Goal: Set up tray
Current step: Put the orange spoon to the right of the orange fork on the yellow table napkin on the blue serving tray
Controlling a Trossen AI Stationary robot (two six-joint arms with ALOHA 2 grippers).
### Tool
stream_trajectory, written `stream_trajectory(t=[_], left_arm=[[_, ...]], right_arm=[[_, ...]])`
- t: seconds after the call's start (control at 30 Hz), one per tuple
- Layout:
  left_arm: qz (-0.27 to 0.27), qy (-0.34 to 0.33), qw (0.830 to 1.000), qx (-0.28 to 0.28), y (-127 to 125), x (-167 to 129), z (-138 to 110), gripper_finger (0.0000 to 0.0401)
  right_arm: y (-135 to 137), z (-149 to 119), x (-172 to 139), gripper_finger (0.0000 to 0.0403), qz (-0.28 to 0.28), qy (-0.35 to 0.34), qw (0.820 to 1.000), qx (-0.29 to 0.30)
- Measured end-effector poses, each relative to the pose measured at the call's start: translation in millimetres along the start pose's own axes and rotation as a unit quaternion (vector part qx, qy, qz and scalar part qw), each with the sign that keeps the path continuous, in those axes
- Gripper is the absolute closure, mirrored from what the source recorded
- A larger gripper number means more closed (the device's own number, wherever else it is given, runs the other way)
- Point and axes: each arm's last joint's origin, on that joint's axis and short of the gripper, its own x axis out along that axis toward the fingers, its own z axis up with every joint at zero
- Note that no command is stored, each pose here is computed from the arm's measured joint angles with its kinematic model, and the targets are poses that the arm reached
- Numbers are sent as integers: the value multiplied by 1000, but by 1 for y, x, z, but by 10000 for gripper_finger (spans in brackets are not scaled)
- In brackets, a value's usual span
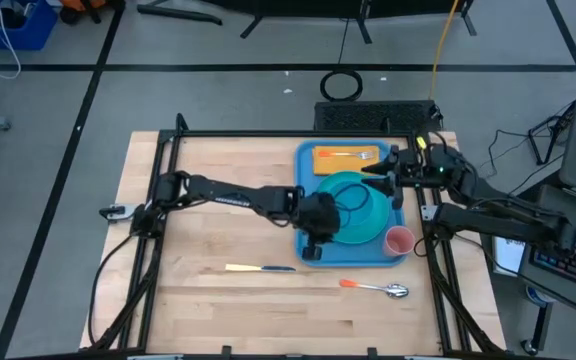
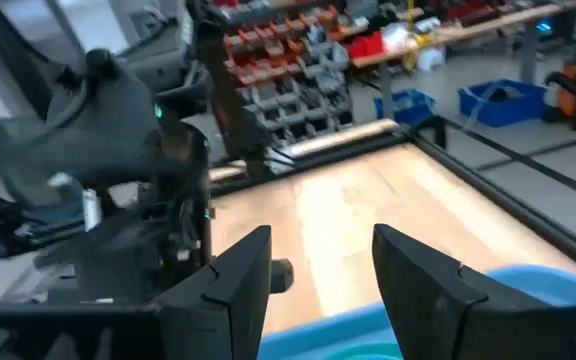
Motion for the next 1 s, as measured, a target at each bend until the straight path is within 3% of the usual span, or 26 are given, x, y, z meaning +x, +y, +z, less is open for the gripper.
stream_trajectory(t=[0.2, 0.4, 0.6, 1.0], left_arm=[[-15, -48, 999, -1, -21, 7, 5, 343], [-9, -97, 995, 17, -39, 8, 15, 343], [-14, -138, 990, 12, -43, 7, 23, 343], [-52, -132, 989, 43, -65, 9, 22, 343]], right_arm=[[2, -19, 2, 239, 37, -48, 998, 4], [8, -11, 0, 239, 77, -135, 988, -16], [15, -5, -3, 239, 152, -152, 977, -4], [15, -5, -4, 239, 159, -153, 975, 7]])
